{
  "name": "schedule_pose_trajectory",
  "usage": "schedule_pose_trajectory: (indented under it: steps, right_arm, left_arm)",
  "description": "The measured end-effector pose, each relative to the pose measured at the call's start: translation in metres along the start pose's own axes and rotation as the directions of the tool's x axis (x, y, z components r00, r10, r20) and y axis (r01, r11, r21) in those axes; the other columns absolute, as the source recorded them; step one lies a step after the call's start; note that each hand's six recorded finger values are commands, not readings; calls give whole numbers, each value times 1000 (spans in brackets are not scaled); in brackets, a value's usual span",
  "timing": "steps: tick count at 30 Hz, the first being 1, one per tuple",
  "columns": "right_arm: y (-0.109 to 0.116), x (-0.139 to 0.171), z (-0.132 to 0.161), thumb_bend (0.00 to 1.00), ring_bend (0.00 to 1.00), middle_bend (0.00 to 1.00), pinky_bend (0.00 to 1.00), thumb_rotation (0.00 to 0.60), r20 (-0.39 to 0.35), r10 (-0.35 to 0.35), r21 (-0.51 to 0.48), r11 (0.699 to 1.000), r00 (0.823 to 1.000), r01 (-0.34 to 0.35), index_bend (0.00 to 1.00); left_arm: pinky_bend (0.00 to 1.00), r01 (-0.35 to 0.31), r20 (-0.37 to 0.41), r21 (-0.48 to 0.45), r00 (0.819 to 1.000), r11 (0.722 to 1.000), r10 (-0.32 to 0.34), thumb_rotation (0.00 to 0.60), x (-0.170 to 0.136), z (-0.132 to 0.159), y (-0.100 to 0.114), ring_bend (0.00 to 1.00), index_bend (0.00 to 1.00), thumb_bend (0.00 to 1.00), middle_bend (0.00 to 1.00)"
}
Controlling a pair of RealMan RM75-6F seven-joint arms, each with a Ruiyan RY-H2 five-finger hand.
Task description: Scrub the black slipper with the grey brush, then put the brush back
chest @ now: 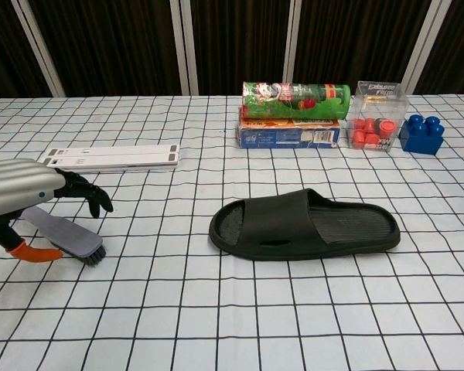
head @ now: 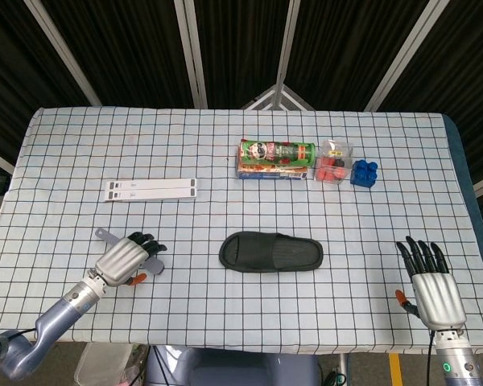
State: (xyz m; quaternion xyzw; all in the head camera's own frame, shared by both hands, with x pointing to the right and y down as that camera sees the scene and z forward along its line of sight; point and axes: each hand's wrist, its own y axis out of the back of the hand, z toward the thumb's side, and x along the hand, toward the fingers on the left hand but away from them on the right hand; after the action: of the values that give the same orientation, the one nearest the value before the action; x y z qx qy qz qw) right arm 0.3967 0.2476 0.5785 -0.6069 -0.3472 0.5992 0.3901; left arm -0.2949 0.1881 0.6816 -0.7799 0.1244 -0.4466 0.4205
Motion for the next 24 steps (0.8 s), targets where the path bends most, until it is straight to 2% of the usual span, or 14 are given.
schedule_pose_trajectory:
  steps: [24]
  right_arm:
    - [-1,0,1,317,0,0,38,600,-9,16,-9,1000,1000,-16,0]
  left_arm:
    - [292,2,-5,8,1000,1000,-2,600,7,-2,-8,278,279,279,380]
